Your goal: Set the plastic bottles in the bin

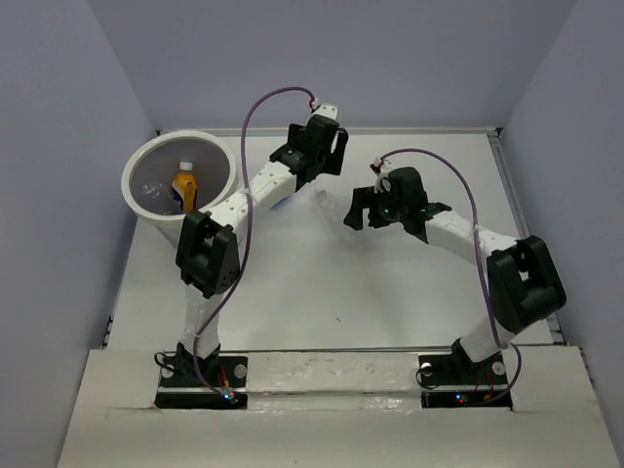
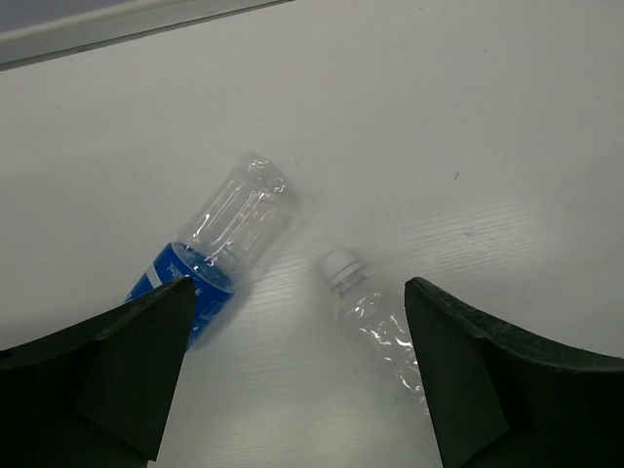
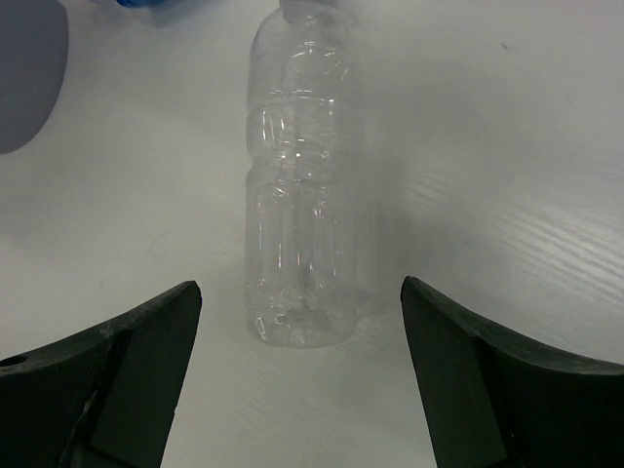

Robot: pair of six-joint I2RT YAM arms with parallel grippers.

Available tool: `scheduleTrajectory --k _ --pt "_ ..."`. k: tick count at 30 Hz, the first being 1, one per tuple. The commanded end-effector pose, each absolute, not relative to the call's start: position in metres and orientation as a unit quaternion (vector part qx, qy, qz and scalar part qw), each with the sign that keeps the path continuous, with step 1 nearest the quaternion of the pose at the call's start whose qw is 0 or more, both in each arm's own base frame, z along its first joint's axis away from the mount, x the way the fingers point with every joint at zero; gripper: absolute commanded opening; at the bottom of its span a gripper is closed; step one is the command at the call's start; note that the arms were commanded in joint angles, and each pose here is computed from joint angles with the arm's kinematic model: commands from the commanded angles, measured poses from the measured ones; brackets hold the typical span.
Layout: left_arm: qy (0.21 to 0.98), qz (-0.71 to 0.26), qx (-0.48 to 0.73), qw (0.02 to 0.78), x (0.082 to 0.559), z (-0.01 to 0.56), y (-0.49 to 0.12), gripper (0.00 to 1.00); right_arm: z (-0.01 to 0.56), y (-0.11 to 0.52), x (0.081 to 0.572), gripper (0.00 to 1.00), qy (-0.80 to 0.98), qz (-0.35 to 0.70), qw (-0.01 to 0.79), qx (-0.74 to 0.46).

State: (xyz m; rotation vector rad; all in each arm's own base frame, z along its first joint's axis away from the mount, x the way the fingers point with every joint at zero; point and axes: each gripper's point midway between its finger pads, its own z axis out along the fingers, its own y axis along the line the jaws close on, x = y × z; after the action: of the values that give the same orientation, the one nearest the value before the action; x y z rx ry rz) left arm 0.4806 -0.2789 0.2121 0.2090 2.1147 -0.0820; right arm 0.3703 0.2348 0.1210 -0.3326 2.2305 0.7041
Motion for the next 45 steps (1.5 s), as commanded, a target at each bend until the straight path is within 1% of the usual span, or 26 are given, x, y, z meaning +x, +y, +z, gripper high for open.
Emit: scheduleTrajectory --k 1,4,7,12,20,23,24,26,27,28,31,33,34,37,38,40,41,42,43,45 --pt "0.858 0.034 0.125 0.497 0.501 0.21 -0.255 0.99 0.132 0.249 0.381 0.89 0.854 0.308 0.394 -0.146" --pt "0.863 0.041 0.132 0.486 0.508 0.189 -0.241 0.99 0.129 0.253 0.384 0.89 0.851 0.314 0.394 -0.147" --pt "0.872 0.027 0.134 0.469 0.514 0.171 -0.229 0.99 0.124 0.255 0.393 0.89 0.852 0.307 0.396 -0.151" --pt "0.881 0.033 0.163 0.443 0.515 0.144 -0.226 0.99 0.118 0.264 0.408 0.89 0.854 0.309 0.386 -0.162" --pt "0.896 0.022 0.178 0.406 0.521 0.11 -0.215 0.99 0.079 0.277 0.41 0.9 0.875 0.301 0.336 -0.178" --pt "0.897 0.04 0.188 0.398 0.524 0.102 -0.21 0.99 0.065 0.27 0.409 0.81 0.886 0.282 0.326 -0.171" --pt "0.898 0.043 0.19 0.394 0.525 0.1 -0.207 0.99 0.067 0.264 0.412 0.7 0.889 0.264 0.336 -0.164" --pt "0.899 0.05 0.191 0.392 0.528 0.096 -0.204 0.99 0.072 0.256 0.411 0.57 0.891 0.249 0.345 -0.155" --pt "0.899 0.053 0.193 0.39 0.529 0.096 -0.202 0.99 0.07 0.249 0.41 0.44 0.896 0.234 0.349 -0.147" --pt "0.899 0.055 0.2 0.387 0.53 0.092 -0.202 0.99 0.081 0.246 0.409 0.41 0.893 0.232 0.36 -0.14" --pt "0.903 0.055 0.208 0.371 0.53 0.08 -0.2 0.99 0.092 0.238 0.403 0.35 0.891 0.224 0.373 -0.131" --pt "0.906 0.05 0.214 0.361 0.527 0.072 -0.202 0.99 0.096 0.234 0.399 0.3 0.892 0.221 0.376 -0.121" --pt "0.908 0.05 0.215 0.356 0.526 0.066 -0.201 0.98 0.095 0.231 0.394 0.27 0.893 0.219 0.375 -0.118" --pt "0.91 0.04 0.211 0.355 0.525 0.06 -0.205 0.87 0.106 0.225 0.389 0.26 0.89 0.216 0.386 -0.108" --pt "0.911 0.031 0.206 0.355 0.524 0.059 -0.208 0.79 0.114 0.223 0.385 0.25 0.887 0.218 0.393 -0.106" --pt "0.909 0.016 0.201 0.364 0.524 0.066 -0.212 0.69 0.123 0.218 0.381 0.25 0.885 0.215 0.401 -0.099" --pt "0.909 0.003 0.199 0.366 0.523 0.07 -0.217 0.6 0.134 0.215 0.377 0.25 0.879 0.215 0.414 -0.099" --pt "0.908 -0.005 0.201 0.368 0.522 0.074 -0.221 0.55 0.131 0.212 0.376 0.25 0.882 0.21 0.412 -0.096" --pt "0.906 -0.029 0.199 0.374 0.518 0.086 -0.228 0.54 0.145 0.207 0.374 0.25 0.875 0.205 0.429 -0.092" --pt "0.898 -0.052 0.197 0.39 0.514 0.106 -0.241 0.53 0.165 0.201 0.368 0.25 0.865 0.205 0.45 -0.088"
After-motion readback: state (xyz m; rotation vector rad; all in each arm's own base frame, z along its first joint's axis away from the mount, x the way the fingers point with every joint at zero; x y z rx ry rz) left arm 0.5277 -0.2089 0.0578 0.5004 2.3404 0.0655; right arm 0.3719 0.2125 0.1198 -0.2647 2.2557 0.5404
